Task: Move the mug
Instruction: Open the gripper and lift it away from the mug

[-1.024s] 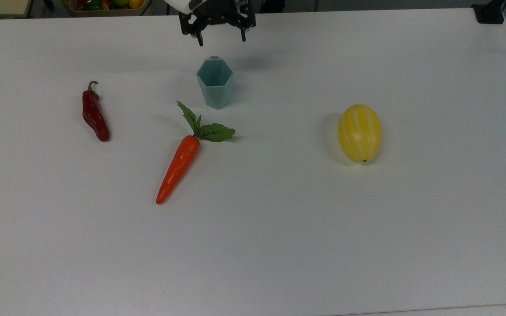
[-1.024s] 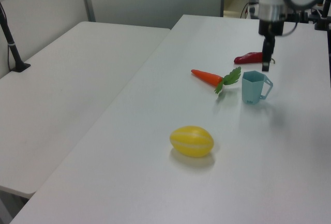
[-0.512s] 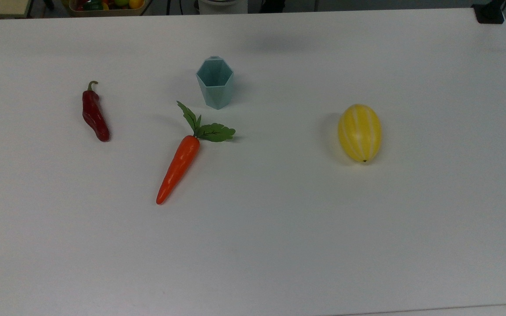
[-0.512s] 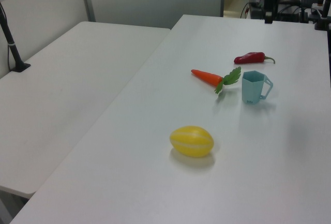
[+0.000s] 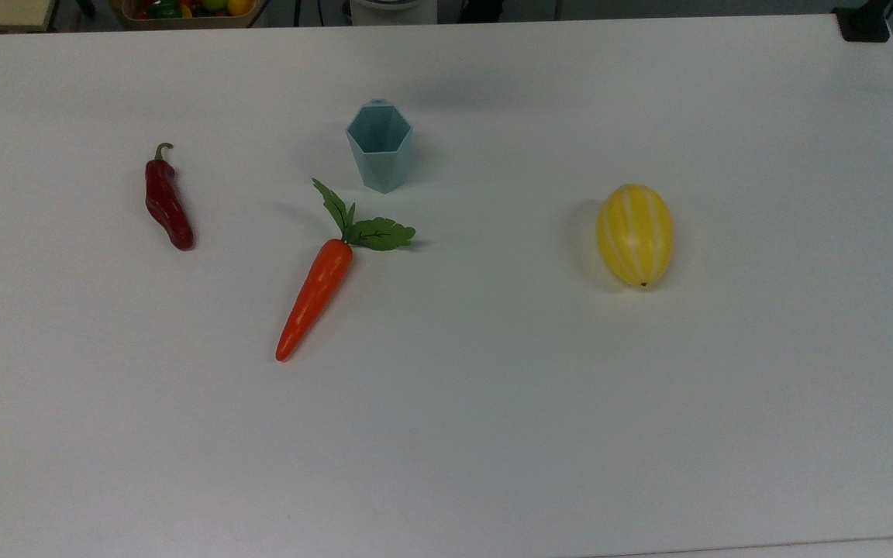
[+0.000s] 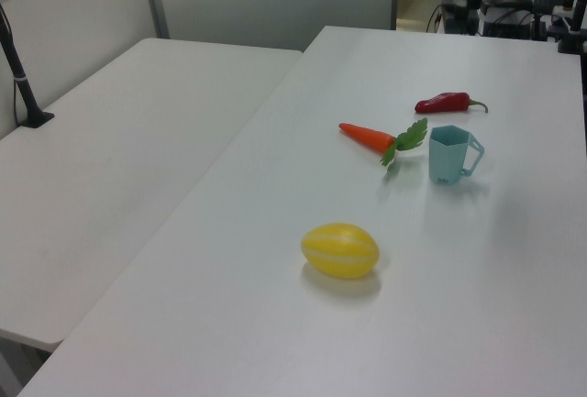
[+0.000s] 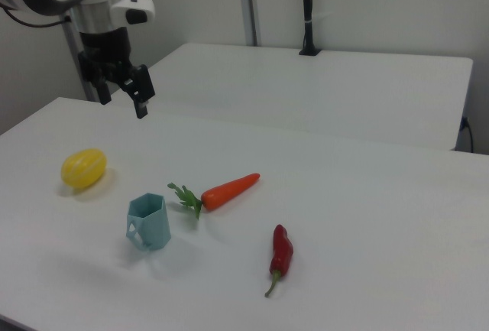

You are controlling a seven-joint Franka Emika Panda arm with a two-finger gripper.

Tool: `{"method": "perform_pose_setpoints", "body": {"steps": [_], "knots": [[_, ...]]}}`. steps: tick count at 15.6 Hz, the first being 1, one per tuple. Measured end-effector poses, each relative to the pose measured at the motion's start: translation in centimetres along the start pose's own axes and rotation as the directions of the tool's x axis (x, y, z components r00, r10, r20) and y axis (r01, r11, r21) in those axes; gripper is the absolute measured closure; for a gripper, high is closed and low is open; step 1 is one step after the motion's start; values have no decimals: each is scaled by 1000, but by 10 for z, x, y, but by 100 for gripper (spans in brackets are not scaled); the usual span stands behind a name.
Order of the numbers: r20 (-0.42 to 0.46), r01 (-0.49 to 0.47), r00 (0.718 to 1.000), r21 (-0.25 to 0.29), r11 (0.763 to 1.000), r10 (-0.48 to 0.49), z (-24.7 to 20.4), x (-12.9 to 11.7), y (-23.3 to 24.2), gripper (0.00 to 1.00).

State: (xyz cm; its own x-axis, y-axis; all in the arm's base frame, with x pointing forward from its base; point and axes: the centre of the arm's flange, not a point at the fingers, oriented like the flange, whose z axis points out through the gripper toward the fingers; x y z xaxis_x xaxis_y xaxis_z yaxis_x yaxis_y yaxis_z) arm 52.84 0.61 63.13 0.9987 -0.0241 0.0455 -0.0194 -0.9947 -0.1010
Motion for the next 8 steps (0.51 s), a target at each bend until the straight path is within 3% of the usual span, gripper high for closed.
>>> {"method": "perform_pose_setpoints", "body": {"steps": [4, 8], "knots": [[-24, 110, 994, -30, 993, -111, 8, 12, 5, 0], [-40, 128, 991, -34, 991, -129, 6, 14, 10, 0]]}}
